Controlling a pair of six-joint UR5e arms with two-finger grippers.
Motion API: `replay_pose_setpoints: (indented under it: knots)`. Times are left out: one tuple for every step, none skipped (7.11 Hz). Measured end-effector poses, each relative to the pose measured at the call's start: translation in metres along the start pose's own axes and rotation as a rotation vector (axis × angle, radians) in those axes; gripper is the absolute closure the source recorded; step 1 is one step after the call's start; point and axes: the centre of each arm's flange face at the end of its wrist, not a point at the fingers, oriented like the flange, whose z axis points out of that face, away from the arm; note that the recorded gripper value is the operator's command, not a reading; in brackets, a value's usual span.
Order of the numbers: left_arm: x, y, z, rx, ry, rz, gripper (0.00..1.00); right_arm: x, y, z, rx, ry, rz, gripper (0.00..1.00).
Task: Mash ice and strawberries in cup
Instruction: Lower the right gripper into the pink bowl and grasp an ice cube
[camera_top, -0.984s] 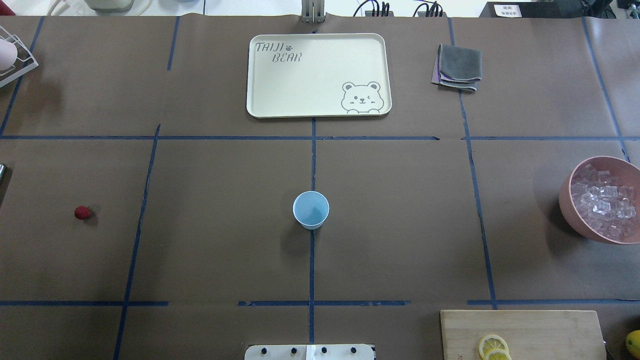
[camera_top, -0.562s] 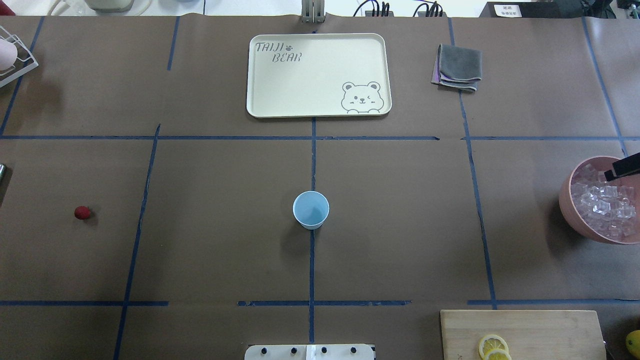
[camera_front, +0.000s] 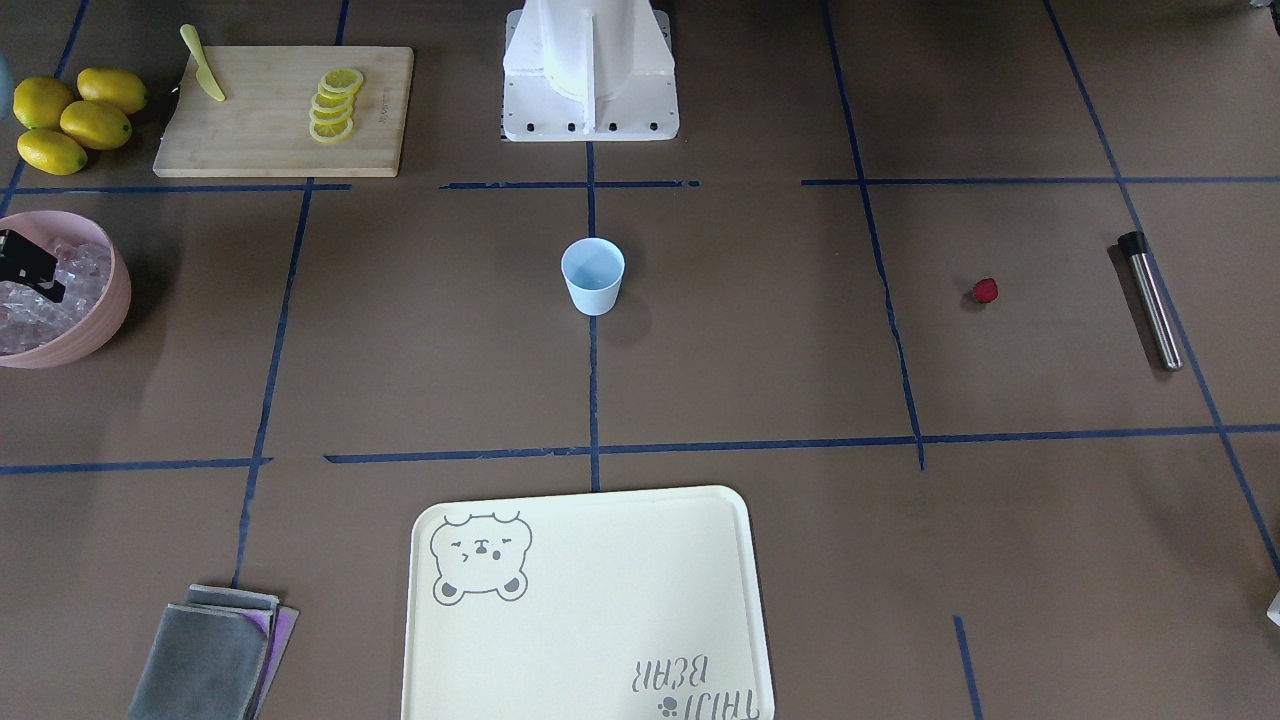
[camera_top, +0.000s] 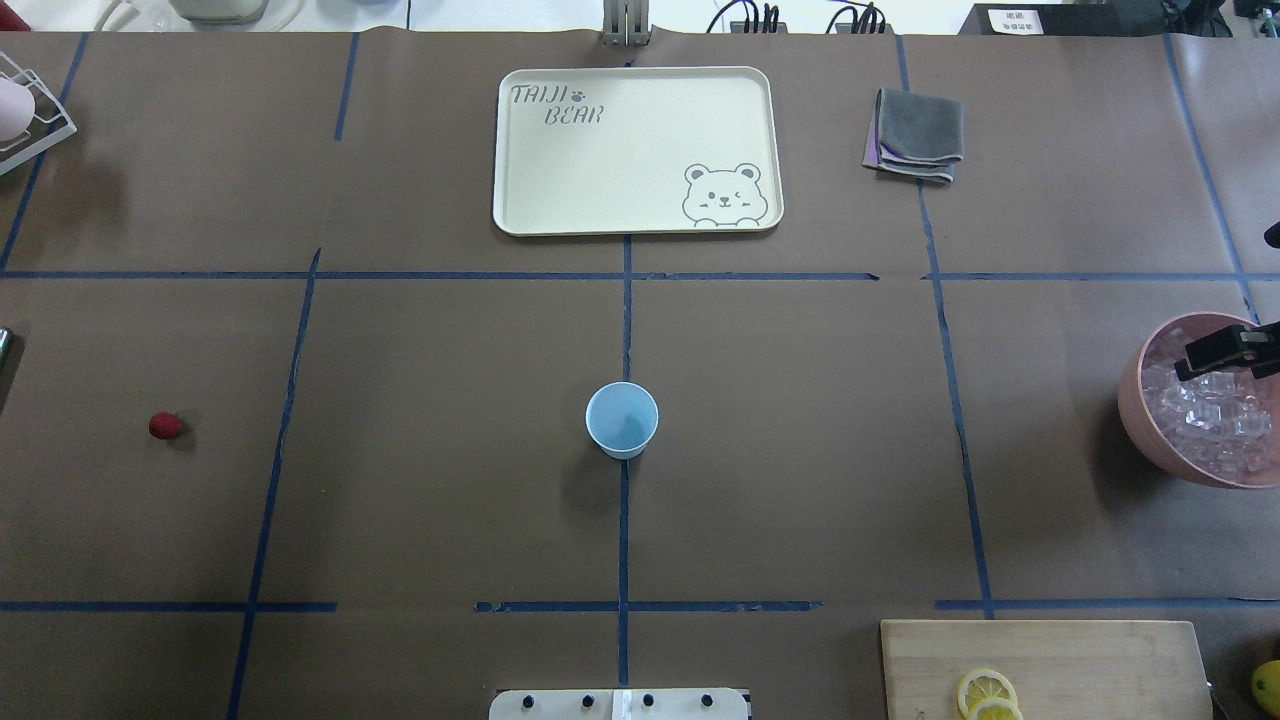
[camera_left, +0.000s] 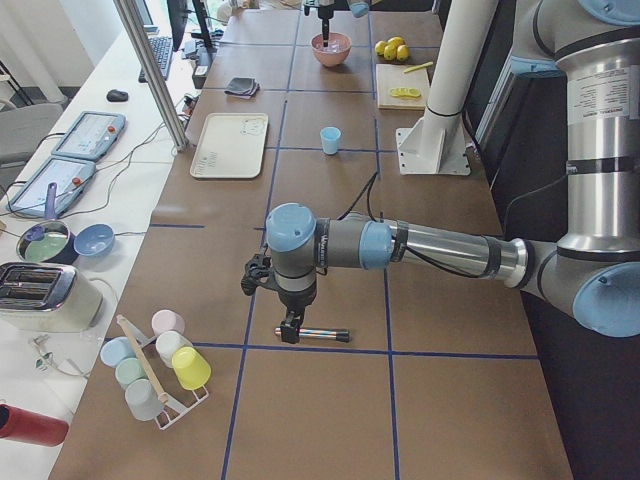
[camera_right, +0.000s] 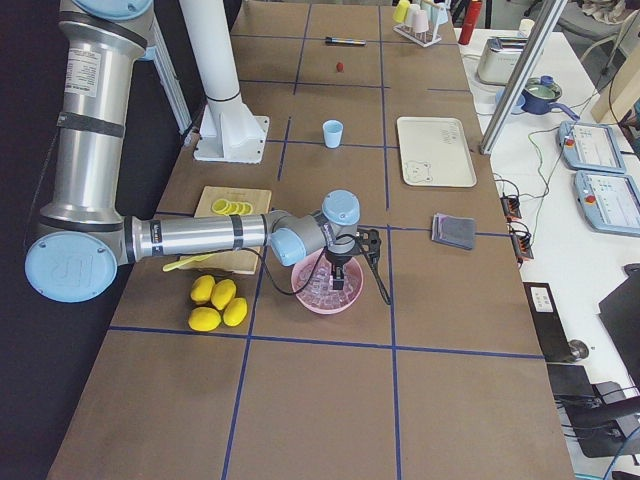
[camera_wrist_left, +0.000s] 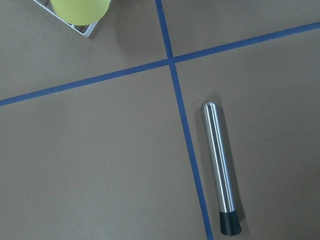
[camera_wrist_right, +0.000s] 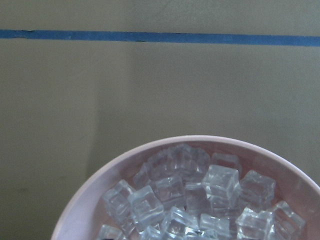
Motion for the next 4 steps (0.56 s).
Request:
replay_pose_setpoints:
  knots:
    - [0.0004, -0.0001, -0.0004, 0.001, 0.000, 0.001, 0.00, 0.0015, 0.0007, 0.0051, -0.008, 0.006, 0.001, 0.17]
    - [0.0009, -0.0003, -0.0011, 0.002, 0.000, 0.002, 0.00, 0.0033, 0.0014, 0.0087, -0.015, 0.010, 0.002, 0.32]
    - [0.0016, -0.0006, -0.0020, 0.004, 0.000, 0.004, 0.00, 0.0049, 0.0023, 0.0106, -0.019, 0.012, 0.005, 0.56]
    - [0.0019, -0.0009, -0.0024, 0.005, -0.001, 0.004, 0.00, 0.0064, 0.0031, 0.0118, -0.022, 0.014, 0.008, 0.77]
